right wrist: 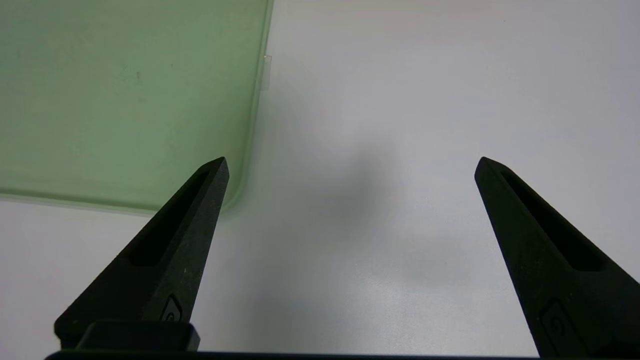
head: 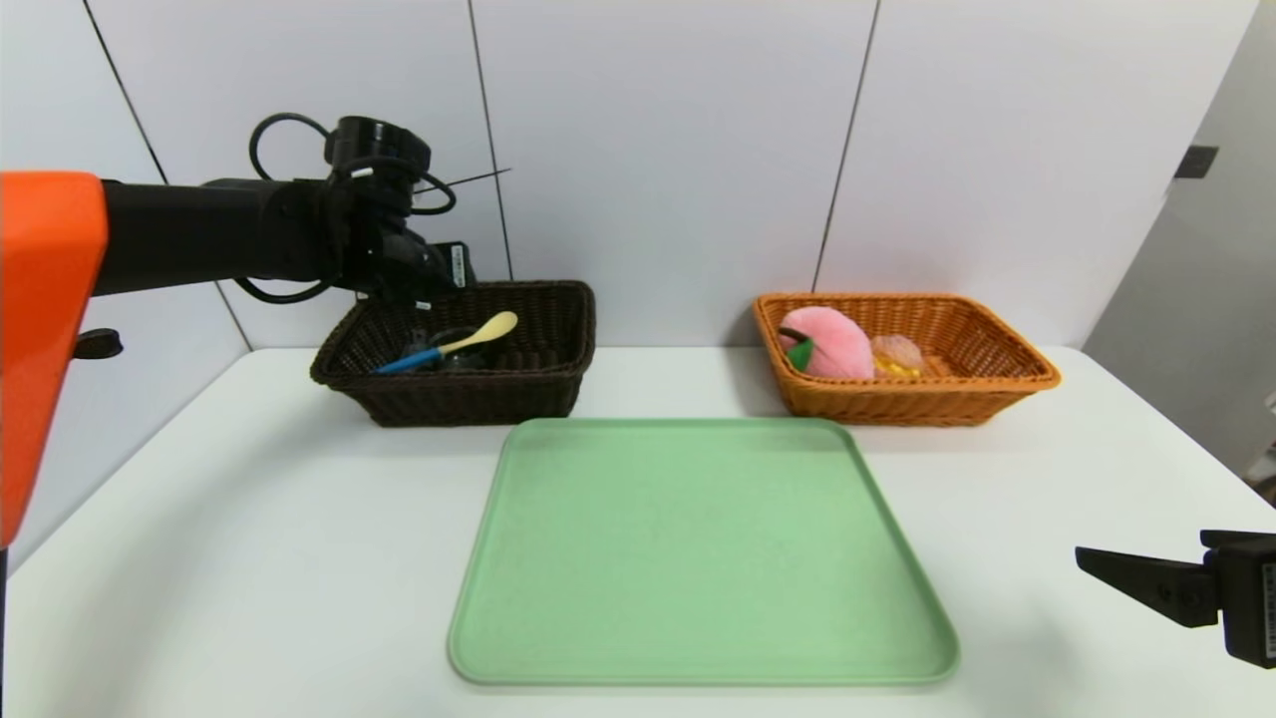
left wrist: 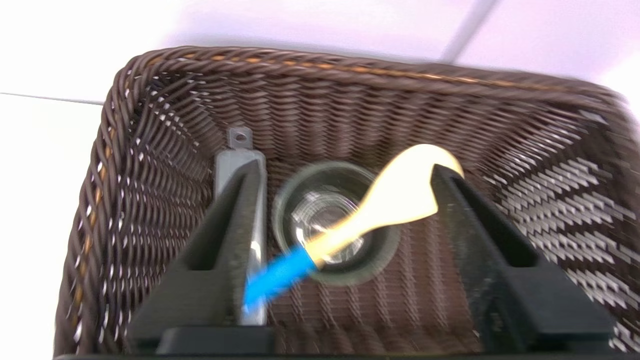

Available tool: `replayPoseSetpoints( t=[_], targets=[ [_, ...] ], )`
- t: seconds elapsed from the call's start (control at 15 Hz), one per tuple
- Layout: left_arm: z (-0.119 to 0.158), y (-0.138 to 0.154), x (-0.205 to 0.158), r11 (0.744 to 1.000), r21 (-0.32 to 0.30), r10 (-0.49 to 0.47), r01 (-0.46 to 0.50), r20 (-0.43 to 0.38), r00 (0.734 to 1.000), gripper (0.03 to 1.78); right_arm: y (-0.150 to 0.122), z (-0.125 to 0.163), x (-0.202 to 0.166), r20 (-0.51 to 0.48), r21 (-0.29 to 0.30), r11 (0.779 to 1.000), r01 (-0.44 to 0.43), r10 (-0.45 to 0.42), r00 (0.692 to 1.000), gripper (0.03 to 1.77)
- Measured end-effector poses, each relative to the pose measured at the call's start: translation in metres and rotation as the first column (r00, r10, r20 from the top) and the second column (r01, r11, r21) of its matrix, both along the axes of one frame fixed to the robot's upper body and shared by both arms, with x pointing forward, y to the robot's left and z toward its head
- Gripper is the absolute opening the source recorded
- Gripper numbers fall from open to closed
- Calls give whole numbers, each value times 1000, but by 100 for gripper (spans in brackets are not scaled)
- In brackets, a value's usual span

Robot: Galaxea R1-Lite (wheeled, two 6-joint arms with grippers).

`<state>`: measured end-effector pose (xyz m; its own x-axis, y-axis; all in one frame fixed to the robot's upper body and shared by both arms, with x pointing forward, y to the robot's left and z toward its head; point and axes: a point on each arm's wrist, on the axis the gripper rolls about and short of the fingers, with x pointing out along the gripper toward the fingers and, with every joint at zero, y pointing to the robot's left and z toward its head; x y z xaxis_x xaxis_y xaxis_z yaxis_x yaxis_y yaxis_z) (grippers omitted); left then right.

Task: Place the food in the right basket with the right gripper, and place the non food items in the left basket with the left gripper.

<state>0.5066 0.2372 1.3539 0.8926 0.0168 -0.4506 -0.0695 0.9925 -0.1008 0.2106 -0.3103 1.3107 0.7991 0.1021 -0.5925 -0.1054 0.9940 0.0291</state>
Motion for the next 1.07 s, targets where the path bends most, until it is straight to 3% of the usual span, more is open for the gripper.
replayPoseSetpoints(
  t=[0.27, 0.47, 0.6, 0.8, 0.93, 1.07],
  targets=[
    [40, -22, -47, 996, -8, -85, 85, -6, 996, 143, -1, 5, -1, 26, -6, 1000, 17, -16, 1000, 170],
    [68, -35, -104, 987, -30, -160, 159, -66, 985, 151, 0, 18, -2, 85, 11, 1000, 4, -5, 996, 170],
    [80, -32, -140, 981, -28, -196, 194, -92, 976, 156, 0, 28, -3, 137, 25, 1000, 1, -4, 991, 170],
    [94, -18, -196, 968, -24, -250, 249, -66, 966, 161, 0, 38, -1, 216, 36, 999, -9, 1, 977, 170],
    [97, -5, -237, 957, -15, -290, 290, -40, 956, 163, 0, 41, -6, 245, -2, 1000, -29, 29, 969, 170],
    [99, 16, -279, 946, 19, -323, 323, 7, 946, 164, -3, 45, -16, 290, -84, 994, -65, 86, 953, 170]
  ],
)
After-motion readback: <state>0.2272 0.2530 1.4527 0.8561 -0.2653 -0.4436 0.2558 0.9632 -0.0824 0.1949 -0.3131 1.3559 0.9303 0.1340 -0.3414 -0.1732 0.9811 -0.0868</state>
